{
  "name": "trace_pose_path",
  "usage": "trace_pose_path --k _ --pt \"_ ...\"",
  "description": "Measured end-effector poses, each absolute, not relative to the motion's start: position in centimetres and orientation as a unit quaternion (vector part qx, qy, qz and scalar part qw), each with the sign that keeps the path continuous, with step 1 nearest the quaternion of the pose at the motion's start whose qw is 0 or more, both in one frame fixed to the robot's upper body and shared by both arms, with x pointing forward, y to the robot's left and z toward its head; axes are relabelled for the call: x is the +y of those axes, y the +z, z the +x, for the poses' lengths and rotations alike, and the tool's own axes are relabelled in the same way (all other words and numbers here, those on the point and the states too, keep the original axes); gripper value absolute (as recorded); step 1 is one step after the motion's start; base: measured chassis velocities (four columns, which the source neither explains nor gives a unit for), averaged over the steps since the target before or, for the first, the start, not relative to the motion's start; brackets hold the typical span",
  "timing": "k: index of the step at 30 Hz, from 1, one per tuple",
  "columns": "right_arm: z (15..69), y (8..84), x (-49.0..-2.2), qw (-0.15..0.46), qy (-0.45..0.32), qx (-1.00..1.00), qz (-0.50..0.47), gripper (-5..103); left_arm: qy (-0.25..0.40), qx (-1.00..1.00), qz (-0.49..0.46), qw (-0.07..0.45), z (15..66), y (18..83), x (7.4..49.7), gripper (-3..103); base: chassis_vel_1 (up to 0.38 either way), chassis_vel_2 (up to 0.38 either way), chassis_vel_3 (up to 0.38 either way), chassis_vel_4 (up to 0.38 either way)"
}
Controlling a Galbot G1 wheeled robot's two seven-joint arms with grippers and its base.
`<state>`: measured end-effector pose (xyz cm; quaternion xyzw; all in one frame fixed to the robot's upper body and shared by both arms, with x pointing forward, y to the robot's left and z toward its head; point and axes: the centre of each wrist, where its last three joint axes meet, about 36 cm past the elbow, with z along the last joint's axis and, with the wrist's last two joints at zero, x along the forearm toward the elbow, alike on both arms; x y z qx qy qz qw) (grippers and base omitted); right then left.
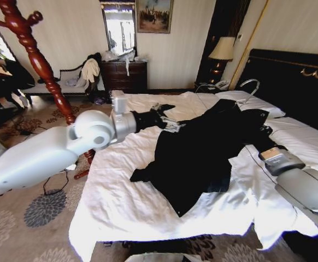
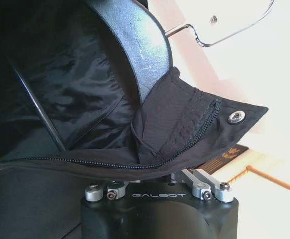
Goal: Pick up the clothes from the bed and hang them on the clothes hanger.
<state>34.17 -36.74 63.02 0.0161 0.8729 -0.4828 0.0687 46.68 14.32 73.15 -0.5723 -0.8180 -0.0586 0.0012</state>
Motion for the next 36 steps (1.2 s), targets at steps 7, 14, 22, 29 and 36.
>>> trace_pose_path --k 7,14,22,29,36 --pt "34.0 63.4 -36.6 0.088 -0.5 0.862 0.017 20 -0.068 -0.807 -0.587 0.008 47.9 72.7 11.7 100 0.0 0.0 0.0 0.0" --pt "33.9 63.4 -36.5 0.09 -0.501 0.86 0.015 20 -0.082 -0.795 -0.6 0.02 48.6 72.1 9.8 100 0.0 0.0 0.0 0.0" --pt "33.8 63.1 -36.4 0.086 -0.5 0.862 0.011 20 -0.087 -0.78 -0.619 0.021 49.5 72.5 7.3 100 0.0 0.0 0.0 0.0" --pt "33.7 63.1 -36.2 0.087 -0.502 0.861 0.009 20 -0.086 -0.778 -0.622 0.03 50.6 72.2 6.4 103 0.0 0.0 0.0 0.0" --pt "33.7 63.1 -36.3 0.091 -0.5 0.861 0.006 20 -0.078 -0.774 -0.627 0.038 50.8 72.3 6.0 85 0.0 0.0 0.0 0.0"
